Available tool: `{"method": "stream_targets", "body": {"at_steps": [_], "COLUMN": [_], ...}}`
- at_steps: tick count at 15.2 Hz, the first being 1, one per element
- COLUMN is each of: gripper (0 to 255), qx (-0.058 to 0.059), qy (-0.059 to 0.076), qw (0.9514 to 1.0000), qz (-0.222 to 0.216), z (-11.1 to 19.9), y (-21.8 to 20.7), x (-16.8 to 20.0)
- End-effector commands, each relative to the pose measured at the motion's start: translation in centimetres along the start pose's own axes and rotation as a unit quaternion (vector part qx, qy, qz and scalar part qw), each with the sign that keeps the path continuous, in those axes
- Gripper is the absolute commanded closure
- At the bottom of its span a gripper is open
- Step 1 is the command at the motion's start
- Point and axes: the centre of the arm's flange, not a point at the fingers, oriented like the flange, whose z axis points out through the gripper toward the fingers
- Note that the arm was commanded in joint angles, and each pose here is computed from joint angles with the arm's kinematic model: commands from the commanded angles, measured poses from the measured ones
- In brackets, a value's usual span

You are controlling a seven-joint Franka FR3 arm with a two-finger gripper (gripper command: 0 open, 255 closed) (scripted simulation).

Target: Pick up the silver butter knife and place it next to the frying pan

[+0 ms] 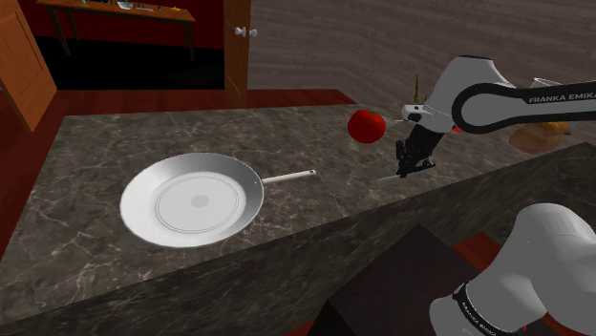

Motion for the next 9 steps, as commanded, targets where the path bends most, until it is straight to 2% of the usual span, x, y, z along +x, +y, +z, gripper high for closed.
{"method": "stream_targets", "body": {"at_steps": [1,6,9], "gripper": [255,255,255], "qx": [0.000,0.000,0.000], "qy": [0.000,0.000,0.000], "qw": [1.0000,1.0000,1.0000], "qz": [0.000,0.000,0.000], "z": [0.0,0.0,-1.6], "y": [0.0,0.0,0.0], "x": [0.0,0.0,0.1]}}
